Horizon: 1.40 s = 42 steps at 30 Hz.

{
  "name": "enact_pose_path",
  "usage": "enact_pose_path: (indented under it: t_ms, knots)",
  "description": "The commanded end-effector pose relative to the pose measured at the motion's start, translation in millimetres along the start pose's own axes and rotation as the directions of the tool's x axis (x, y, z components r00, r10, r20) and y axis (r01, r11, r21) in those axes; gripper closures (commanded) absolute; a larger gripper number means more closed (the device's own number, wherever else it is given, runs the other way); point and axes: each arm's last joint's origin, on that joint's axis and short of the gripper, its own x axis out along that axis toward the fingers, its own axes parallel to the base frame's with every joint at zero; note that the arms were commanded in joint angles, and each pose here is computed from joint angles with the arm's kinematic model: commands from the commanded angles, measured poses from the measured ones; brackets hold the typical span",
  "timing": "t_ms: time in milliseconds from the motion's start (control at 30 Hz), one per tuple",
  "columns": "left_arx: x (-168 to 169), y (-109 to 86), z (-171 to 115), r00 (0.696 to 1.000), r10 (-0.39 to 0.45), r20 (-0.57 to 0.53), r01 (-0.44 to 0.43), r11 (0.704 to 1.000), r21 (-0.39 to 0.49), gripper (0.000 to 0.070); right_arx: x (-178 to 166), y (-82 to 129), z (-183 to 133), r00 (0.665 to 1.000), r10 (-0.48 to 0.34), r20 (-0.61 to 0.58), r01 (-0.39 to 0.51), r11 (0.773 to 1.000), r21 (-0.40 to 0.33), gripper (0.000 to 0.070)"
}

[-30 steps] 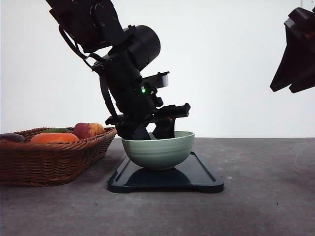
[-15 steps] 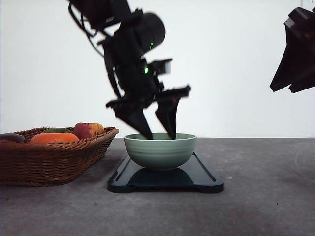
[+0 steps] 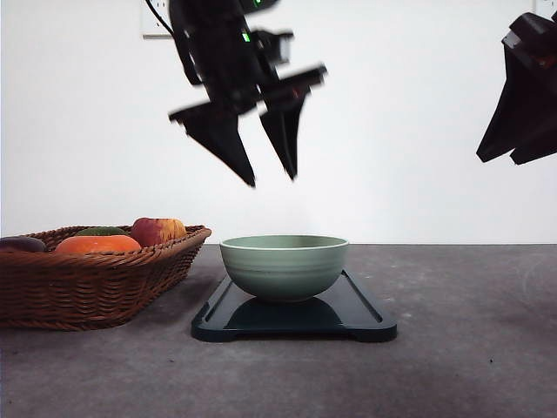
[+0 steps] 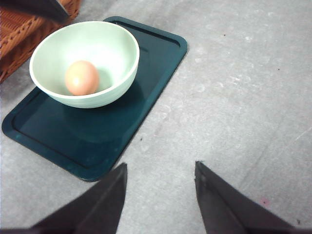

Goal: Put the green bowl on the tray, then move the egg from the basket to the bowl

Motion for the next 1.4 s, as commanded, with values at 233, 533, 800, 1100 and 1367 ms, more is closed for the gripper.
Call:
enact_pose_path:
  t_ms: [233,533,800,1100,1367]
  knots:
    - [-46,12.6,-52,0.99,0.003,0.143,0.001,1.0,-0.027,0.035,1,1,1,1.0,0.005,0.005,-0.005,1.0,-0.012,0.0435]
    - [-89,45.3,-121,0.964,0.073,0.254,-0.057,0.996,-0.072,0.035,1,1,1,1.0,0.005,0.004,-0.005,1.0,-0.012,0.0434]
    - [-115,62.6,-178,0.93,0.152,0.333,-0.138,0.988,-0.067,0.0349,1,1,0,1.0,0.005,-0.01,-0.005,1.0,-0.028,0.0434]
    - [-132,68.8,-212,0.878,0.223,0.423,-0.191,0.975,-0.117,0.035,1,1,-1,1.0,0.009,-0.014,-0.01,0.999,-0.031,0.0434]
    - [-139,67.3,-216,0.867,0.227,0.444,-0.19,0.974,-0.126,0.069,1,1,-1,1.0,0.016,-0.014,-0.016,0.999,-0.028,0.0683]
